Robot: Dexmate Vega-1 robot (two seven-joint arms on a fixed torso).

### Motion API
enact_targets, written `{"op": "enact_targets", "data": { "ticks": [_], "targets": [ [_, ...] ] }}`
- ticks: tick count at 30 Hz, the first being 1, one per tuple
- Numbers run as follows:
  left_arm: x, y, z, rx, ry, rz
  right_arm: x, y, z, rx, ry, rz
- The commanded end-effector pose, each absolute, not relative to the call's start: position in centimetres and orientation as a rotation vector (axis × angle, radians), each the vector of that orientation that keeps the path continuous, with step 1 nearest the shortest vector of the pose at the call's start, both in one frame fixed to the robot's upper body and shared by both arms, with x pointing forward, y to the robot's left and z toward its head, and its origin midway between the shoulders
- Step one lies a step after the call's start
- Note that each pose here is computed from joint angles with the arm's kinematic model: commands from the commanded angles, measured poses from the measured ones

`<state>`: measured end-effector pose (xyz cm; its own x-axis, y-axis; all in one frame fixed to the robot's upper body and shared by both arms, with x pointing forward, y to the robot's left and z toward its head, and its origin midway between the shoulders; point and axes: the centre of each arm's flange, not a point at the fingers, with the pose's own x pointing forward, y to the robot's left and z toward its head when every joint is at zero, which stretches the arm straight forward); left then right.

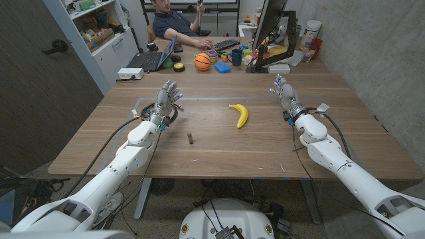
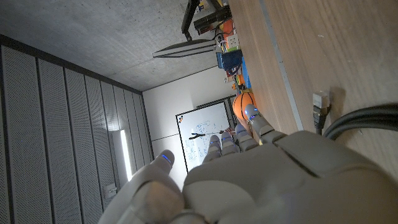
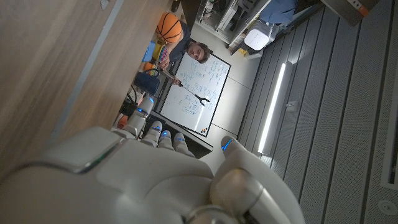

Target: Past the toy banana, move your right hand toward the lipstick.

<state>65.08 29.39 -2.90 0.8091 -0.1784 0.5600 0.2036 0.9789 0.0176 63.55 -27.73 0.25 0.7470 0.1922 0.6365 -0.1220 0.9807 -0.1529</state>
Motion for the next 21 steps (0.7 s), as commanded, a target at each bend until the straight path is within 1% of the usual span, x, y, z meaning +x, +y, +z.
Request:
{"op": "enact_targets", "data": {
  "ticks": [1,21],
  "targets": [
    [65.0,29.5,-3.0,-0.047,-0.598,-0.2,61.8,-26.6,1.8,-0.218,-0.797,0.134],
    [64.6,29.8,-3.1,-0.048,-0.604,-0.19,59.7,-24.8,4.2,-0.373,-0.926,0.103]
  ]
}}
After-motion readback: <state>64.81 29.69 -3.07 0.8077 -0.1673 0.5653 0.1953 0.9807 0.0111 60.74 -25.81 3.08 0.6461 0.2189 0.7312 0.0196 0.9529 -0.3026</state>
